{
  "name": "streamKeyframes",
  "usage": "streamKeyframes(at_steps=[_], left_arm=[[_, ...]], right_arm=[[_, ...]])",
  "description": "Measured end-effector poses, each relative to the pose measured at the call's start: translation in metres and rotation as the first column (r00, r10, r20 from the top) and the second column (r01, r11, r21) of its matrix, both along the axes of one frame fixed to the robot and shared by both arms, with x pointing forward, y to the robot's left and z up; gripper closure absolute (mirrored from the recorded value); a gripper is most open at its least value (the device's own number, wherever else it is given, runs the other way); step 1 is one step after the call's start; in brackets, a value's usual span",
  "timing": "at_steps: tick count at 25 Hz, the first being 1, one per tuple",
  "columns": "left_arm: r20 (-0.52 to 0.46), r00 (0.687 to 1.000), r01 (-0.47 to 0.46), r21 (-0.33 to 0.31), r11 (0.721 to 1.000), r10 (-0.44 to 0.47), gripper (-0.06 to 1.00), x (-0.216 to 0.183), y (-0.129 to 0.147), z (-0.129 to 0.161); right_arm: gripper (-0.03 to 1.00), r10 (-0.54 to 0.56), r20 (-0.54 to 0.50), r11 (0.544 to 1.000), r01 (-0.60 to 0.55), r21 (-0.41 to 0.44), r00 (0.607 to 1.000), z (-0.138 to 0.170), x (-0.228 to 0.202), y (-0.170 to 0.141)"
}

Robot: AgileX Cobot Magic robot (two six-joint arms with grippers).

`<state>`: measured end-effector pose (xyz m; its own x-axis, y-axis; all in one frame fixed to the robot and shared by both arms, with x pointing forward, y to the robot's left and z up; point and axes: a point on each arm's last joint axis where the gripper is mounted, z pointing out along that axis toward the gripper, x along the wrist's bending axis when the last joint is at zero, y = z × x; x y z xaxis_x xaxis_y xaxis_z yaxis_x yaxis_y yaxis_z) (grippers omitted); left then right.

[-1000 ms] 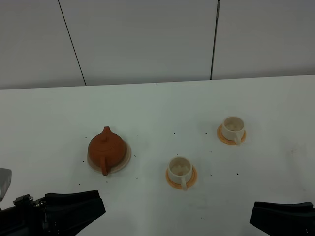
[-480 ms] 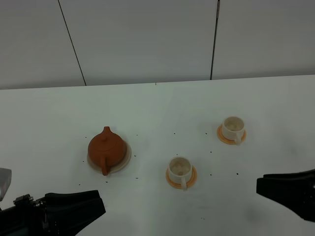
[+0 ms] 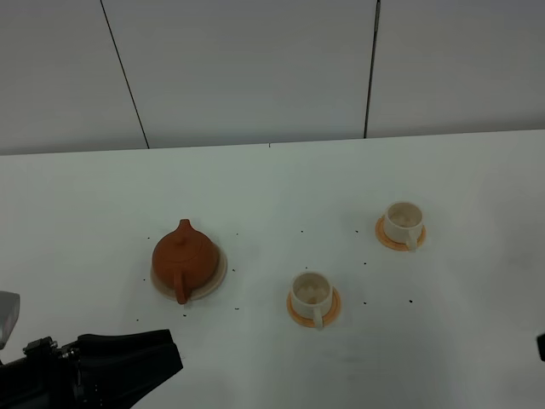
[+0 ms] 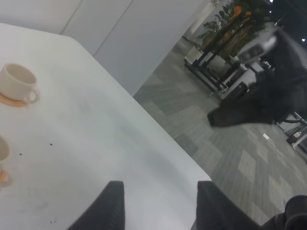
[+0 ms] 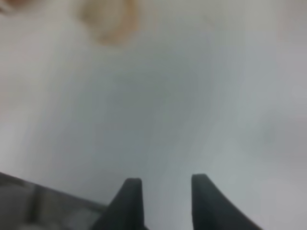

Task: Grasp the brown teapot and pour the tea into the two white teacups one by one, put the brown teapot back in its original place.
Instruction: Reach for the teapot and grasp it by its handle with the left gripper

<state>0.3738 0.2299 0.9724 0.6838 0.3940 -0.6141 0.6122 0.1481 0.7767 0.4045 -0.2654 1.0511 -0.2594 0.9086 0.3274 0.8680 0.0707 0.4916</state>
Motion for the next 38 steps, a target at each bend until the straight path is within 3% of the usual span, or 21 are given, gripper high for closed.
streamKeyframes(at_steps=[3,6,15,24,30,38], left_arm=[[0.004,1.000,0.001,0.002,1.000,-0.001,0.53,0.000,0.000,0.000],[0.004,1.000,0.001,0.002,1.000,-0.001,0.53,0.000,0.000,0.000],[0.007,1.000,0.001,0.003,1.000,-0.001,0.53,0.000,0.000,0.000],[0.007,1.000,0.001,0.003,1.000,-0.001,0.53,0.000,0.000,0.000],[0.007,1.000,0.001,0.003,1.000,-0.001,0.53,0.000,0.000,0.000],[0.010,1.000,0.002,0.004,1.000,-0.002,0.53,0.000,0.000,0.000]], right_arm=[[0.72,-0.089,-0.108,0.988,0.074,-0.134,0.990,-0.008,-0.007,-0.013],[0.72,-0.158,-0.132,0.970,0.129,-0.208,0.978,-0.005,-0.019,-0.020],[0.72,-0.162,0.112,0.968,0.179,-0.174,0.980,0.031,-0.088,-0.018],[0.72,-0.155,0.349,0.968,0.214,-0.135,0.924,0.036,-0.145,-0.016],[0.72,-0.176,0.399,0.965,0.237,-0.111,0.900,-0.002,-0.150,-0.016],[0.72,-0.190,0.428,0.965,0.248,-0.083,0.883,-0.002,-0.150,-0.016]])
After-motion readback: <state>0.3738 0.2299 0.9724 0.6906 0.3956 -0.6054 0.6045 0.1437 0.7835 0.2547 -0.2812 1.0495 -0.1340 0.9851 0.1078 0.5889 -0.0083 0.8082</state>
